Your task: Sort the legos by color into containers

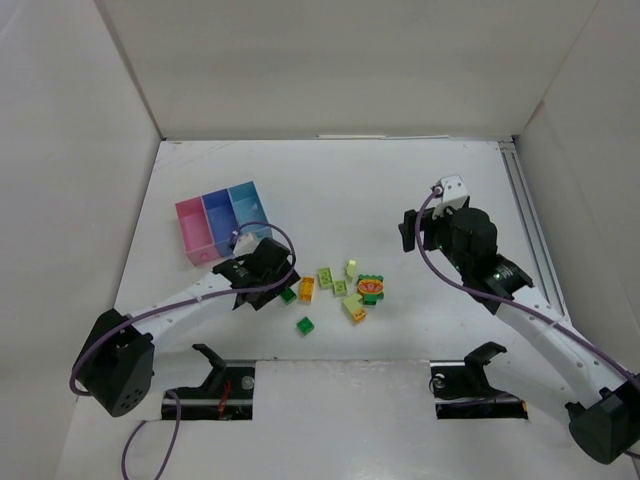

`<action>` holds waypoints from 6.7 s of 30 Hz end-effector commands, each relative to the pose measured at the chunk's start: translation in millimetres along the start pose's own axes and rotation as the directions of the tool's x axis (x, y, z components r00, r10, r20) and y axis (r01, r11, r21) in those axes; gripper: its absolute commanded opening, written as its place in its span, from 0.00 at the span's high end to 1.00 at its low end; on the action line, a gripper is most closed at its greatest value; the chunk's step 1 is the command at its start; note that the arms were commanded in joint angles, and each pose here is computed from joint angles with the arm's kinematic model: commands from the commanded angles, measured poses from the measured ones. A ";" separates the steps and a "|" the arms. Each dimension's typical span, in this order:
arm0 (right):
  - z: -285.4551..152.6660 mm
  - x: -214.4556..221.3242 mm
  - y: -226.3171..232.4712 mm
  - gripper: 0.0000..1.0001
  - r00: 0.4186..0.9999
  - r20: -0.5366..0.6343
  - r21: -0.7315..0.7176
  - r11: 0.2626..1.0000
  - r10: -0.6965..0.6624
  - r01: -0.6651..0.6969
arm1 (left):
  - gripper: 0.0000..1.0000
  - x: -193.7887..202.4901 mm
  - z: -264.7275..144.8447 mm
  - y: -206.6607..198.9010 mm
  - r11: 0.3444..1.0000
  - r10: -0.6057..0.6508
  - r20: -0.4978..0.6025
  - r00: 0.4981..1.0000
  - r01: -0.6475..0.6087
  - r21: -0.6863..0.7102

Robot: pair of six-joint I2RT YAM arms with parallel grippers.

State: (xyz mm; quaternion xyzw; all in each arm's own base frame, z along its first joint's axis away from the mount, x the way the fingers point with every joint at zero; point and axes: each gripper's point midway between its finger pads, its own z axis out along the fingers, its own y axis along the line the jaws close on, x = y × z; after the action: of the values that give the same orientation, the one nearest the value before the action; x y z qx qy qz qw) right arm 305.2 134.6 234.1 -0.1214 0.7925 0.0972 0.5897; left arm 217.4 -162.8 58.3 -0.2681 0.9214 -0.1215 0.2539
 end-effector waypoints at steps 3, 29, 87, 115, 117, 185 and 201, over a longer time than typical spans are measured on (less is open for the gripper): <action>-0.2 3.5 -7.0 0.00 1.000 -0.013 0.056 0.998 0.013 -0.012 | 0.29 7.6 4.0 17.4 0.991 -0.120 -0.004 0.993 0.120 -0.060; -3.0 11.5 -21.5 0.00 0.999 -0.039 0.144 0.989 0.034 -0.028 | 0.50 35.0 19.0 15.8 0.983 -0.047 -0.066 0.997 0.034 -0.183; -12.5 30.7 -19.9 0.00 0.997 -0.078 0.128 0.992 0.024 -0.014 | 0.51 -294.0 -23.5 95.2 0.879 -0.229 0.539 0.810 0.410 -0.243; 6.4 64.8 22.4 0.03 0.963 -0.254 0.103 0.992 0.090 -0.066 | 0.00 -8.1 -43.3 -36.6 0.968 0.233 0.095 0.968 -0.240 0.078; 10.2 73.1 25.4 0.03 0.954 -0.282 0.103 0.992 0.101 -0.075 | 0.00 19.5 -40.0 -27.5 0.963 0.264 0.033 0.964 -0.265 0.044; 4.6 61.7 10.9 0.03 0.969 -0.230 0.159 0.986 0.088 -0.052 | 0.73 -152.5 -60.1 7.3 0.977 -0.005 0.411 0.912 0.092 -0.193; 54.8 70.7 52.5 0.03 0.954 -0.301 0.003 1.000 0.004 -0.004 | 0.70 -273.9 -35.8 81.0 0.908 -0.168 0.525 0.834 0.339 -0.248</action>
State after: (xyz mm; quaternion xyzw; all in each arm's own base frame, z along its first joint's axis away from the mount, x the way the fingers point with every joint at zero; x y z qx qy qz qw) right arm 302.9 172.8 124.1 -0.1269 0.8958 0.0427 0.4237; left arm 351.2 48.1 163.9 -0.4486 0.7924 0.0619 0.4086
